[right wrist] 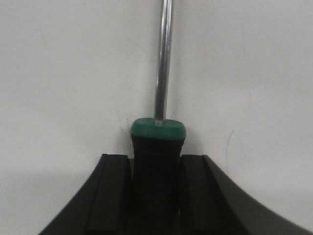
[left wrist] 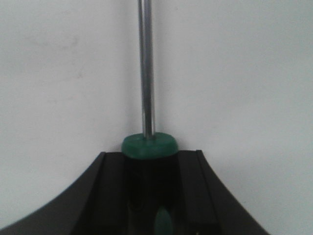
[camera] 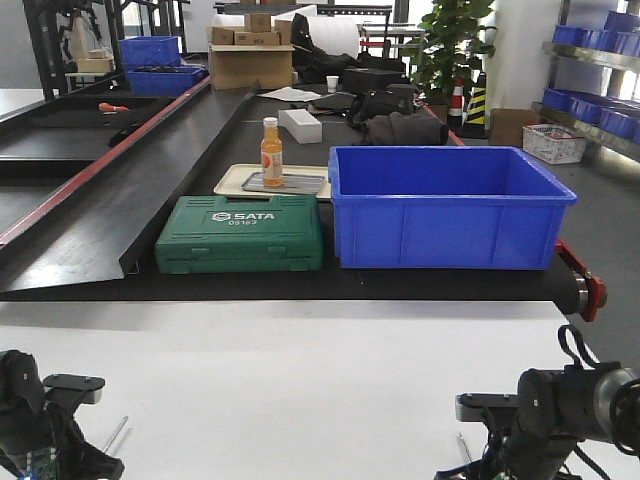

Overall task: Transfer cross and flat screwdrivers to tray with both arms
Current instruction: 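Lower the right gripper over the cross screwdriver handle and close, then lift both screwdrivers upright off the table with both grippers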

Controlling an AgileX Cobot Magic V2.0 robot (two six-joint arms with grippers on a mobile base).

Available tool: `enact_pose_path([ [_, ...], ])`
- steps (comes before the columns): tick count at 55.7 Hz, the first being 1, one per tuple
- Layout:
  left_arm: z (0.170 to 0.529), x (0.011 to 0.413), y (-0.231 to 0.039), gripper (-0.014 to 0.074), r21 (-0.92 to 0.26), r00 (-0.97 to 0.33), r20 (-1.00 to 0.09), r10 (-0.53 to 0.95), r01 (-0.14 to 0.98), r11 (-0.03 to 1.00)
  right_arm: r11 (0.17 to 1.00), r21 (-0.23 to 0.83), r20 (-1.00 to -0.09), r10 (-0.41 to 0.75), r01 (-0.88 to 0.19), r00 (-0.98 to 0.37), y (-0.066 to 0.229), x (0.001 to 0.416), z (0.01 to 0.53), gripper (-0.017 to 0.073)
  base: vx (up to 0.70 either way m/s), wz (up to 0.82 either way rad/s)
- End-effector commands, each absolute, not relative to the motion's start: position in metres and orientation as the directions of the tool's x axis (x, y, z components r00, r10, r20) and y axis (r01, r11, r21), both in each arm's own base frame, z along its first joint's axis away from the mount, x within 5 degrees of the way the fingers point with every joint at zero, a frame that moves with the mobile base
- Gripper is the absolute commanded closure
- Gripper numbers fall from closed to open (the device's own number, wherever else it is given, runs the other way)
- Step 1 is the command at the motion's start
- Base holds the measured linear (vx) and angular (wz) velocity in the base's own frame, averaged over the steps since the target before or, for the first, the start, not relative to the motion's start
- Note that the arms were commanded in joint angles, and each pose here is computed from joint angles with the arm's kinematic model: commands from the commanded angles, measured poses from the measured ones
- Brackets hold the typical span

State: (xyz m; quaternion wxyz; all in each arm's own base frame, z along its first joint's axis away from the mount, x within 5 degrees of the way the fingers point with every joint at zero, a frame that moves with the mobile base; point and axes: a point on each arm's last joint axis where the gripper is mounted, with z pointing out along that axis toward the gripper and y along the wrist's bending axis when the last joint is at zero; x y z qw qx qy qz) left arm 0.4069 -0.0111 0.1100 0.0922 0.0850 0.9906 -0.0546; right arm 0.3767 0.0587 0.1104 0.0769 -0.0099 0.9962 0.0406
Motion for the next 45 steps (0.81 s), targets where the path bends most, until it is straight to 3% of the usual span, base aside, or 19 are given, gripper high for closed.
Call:
enact_pose_path([
  [1, 0.124, 0.409, -0.016, 0.0591, -0.118, -0.966, -0.219, 0.134, 0.162, 0.98, 0.995, 0.098, -0.151, 0.003, -0.012, -0.988, 0.059, 0.375, 0.123, 0.0404, 0.0, 0.0],
  [8, 0.125, 0.408, -0.021, 0.0591, -0.124, -0.966, -0.215, 0.143, 0.173, 0.977, 0.995, 0.098, -0.161, 0.001, -0.015, -0.987, 0.059, 0.376, 0.124, 0.0574, 0.0, 0.0],
  [21, 0.154, 0.408, -0.045, 0.0591, -0.148, -0.939, -0.31, 0.149, 0.202, 0.968, 0.993, 0.101, -0.271, -0.039, -0.069, -0.962, 0.061, 0.387, 0.158, 0.057, 0.0, 0.0],
  [34, 0.222, 0.398, -0.07, 0.0591, -0.21, -0.865, -0.492, 0.093, 0.222, 0.952, 0.987, 0.142, -0.461, -0.004, -0.079, -0.887, 0.063, 0.391, 0.231, 0.0568, 0.0, 0.0],
  [45, 0.287, 0.383, -0.073, 0.0591, -0.208, -0.743, -0.668, 0.045, 0.244, 0.947, 0.983, 0.134, -0.611, -0.015, -0.123, -0.791, 0.062, 0.377, 0.289, 0.0568, 0.0, 0.0],
])
